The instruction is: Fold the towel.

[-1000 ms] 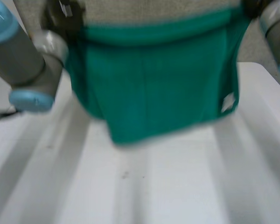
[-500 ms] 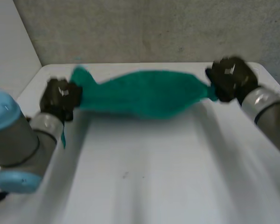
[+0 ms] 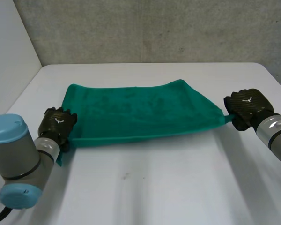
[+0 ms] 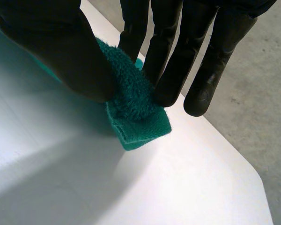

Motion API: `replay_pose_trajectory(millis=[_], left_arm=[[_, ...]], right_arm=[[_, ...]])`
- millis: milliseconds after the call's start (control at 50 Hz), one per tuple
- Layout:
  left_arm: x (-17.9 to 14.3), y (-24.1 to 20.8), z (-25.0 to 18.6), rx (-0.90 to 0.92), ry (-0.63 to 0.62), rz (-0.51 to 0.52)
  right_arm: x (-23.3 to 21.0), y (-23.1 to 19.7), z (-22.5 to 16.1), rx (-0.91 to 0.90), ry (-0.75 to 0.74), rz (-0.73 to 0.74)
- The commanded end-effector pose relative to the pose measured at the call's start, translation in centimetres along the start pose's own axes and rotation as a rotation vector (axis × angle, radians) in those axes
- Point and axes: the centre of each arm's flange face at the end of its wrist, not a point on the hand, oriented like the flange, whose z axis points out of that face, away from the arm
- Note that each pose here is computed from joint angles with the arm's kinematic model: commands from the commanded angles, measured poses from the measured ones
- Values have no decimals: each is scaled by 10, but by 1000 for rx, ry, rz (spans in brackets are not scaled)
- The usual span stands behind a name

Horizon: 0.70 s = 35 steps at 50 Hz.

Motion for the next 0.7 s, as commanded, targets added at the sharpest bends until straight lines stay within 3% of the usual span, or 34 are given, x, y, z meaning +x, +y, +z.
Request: replay_pose_trajectory(millis=[20, 240, 480, 580, 600, 640, 660, 700], left_arm=[[-8, -5, -25, -46, 15, -1], [-29, -27, -49, -4, -23, 11], [-93, -125, -115, 260, -197, 67], [-83, -112, -106, 152, -117, 130], [-69, -93, -92, 56, -44, 171], [-64, -85, -87, 23, -17, 184], [-57, -73, -77, -28, 20, 198], [-52, -67, -71, -51, 39, 202]], right_arm=[[2, 1, 0, -10, 19, -1], [6, -10, -5, -21, 13, -22], [48, -110, -64, 9, 42, -234], [45, -104, -71, -104, -26, -303], [44, -100, -70, -132, -41, -316], [42, -89, -64, -194, -63, -337], [34, -57, -41, -332, -103, -384], [32, -49, -36, -363, -113, -392]])
